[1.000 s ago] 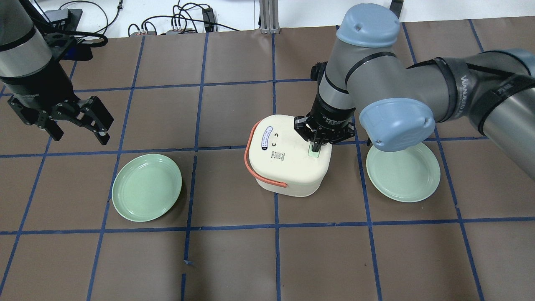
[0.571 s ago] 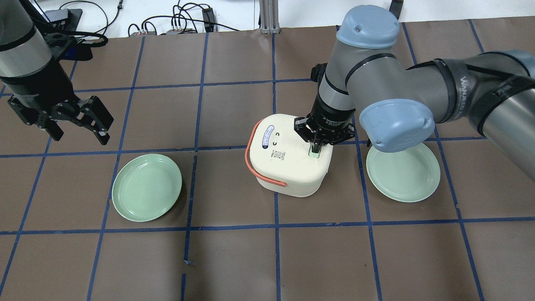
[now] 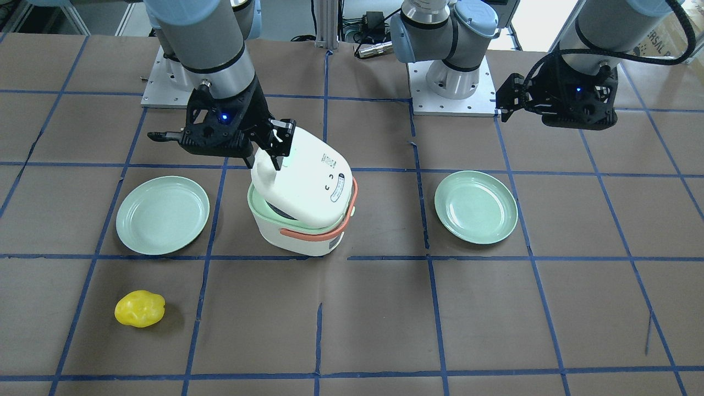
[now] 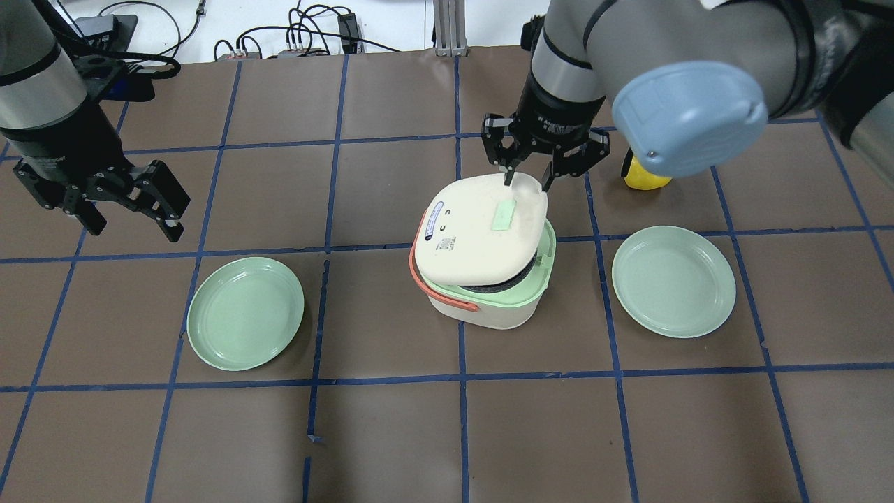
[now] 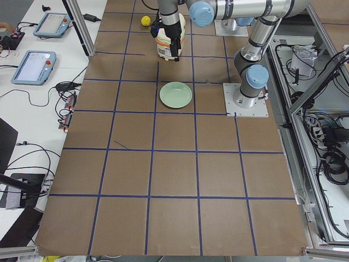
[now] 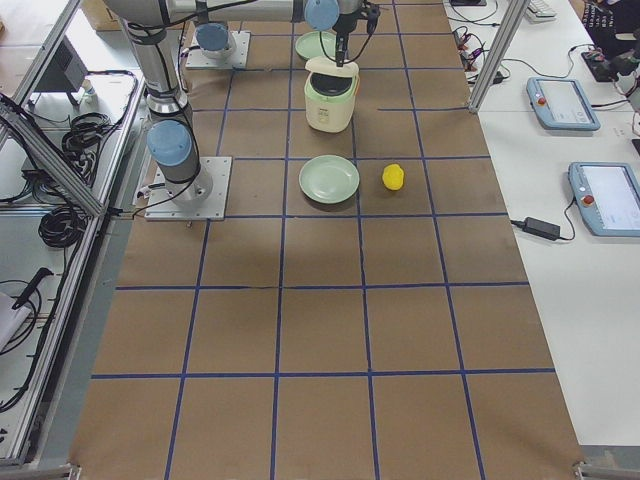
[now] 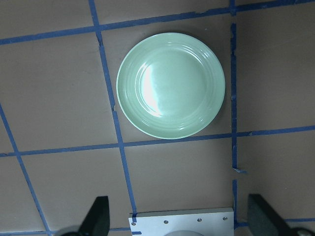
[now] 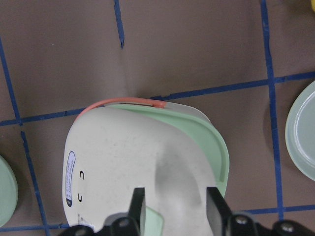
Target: Press rice cooker button
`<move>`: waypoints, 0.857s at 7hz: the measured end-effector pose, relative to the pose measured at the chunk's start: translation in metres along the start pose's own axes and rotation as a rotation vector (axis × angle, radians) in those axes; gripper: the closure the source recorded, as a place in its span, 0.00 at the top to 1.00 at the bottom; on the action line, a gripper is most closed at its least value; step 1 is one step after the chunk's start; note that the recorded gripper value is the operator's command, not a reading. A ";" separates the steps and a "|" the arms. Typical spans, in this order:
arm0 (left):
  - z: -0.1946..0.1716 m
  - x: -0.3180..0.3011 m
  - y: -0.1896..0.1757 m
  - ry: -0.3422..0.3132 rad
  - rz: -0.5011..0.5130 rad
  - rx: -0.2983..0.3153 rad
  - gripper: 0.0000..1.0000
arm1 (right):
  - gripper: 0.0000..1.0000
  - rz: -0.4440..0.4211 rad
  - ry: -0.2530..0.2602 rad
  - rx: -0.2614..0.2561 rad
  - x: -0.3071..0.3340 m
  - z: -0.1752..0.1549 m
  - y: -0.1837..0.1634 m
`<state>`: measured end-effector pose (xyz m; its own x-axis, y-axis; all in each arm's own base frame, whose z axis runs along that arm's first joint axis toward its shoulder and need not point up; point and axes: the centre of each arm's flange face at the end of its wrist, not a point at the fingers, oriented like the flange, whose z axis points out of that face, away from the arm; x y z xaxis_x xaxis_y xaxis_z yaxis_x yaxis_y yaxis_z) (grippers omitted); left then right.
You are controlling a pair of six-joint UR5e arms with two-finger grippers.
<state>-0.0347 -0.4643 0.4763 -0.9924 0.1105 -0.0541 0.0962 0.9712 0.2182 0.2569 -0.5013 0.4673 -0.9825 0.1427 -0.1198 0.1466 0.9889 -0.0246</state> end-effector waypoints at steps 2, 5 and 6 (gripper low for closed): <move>0.000 0.000 0.000 0.000 0.000 0.000 1.00 | 1.00 -0.016 0.035 0.047 0.005 -0.034 -0.012; 0.000 0.000 0.000 0.000 0.000 0.000 1.00 | 1.00 -0.096 0.053 0.042 0.033 -0.036 -0.026; 0.000 0.000 0.000 0.000 0.000 0.000 1.00 | 1.00 -0.141 0.058 0.029 0.041 -0.030 -0.026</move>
<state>-0.0347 -0.4643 0.4763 -0.9924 0.1105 -0.0540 0.0962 0.9711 0.2182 0.2095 -0.5203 0.4932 -0.9985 0.0060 -0.0552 0.0096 0.9978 -0.0659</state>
